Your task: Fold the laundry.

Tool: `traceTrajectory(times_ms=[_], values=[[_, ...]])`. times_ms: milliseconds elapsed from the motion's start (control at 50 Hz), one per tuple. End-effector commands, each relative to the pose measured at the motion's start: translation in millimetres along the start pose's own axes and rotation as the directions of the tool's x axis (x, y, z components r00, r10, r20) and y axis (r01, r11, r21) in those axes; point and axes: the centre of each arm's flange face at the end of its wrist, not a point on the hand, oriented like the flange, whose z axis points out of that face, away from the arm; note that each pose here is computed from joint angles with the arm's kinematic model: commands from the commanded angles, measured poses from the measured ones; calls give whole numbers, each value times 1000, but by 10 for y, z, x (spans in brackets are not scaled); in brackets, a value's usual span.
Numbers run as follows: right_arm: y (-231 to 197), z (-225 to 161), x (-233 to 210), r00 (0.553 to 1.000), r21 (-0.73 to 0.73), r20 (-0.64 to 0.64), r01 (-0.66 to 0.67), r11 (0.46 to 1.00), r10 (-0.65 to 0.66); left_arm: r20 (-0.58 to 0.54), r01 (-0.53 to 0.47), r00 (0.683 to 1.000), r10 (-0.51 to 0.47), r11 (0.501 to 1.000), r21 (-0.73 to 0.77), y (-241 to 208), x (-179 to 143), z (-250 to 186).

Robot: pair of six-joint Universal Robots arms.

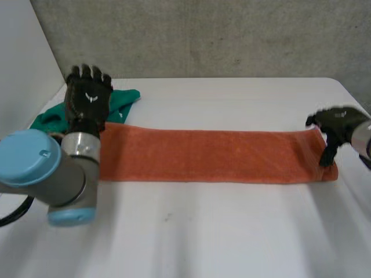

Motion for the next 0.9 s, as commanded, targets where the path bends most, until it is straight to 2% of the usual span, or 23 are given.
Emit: traceTrajectory(times_ms=[20,80,180,420,660,800,900], values=[[395,13,-123,997,-29,65,-35,999,36,-184,218,949,-256,955,-203,129,101,-302],[486,88,-150,999,11,38,-12,1000,11,-202,250,931,-304,934,-255,154,110,-345],[607,255,-152,1000,70,-5,8,998,-7,-200,254,930,-309,932,-258,163,106,-344],[810,487,-127,996,45,-31,89,995,-88,-208,253,927,-311,931,-264,170,119,-368],[883,476,403,979,-10,-173,105,994,-105,-206,249,929,-307,931,-266,169,105,-372],[909,391,997,922,-73,-327,193,978,-206,-199,256,930,-309,933,-252,118,64,-372],[902,339,1329,846,-152,-397,323,934,-357,-196,257,931,-309,933,-250,112,58,-368]])
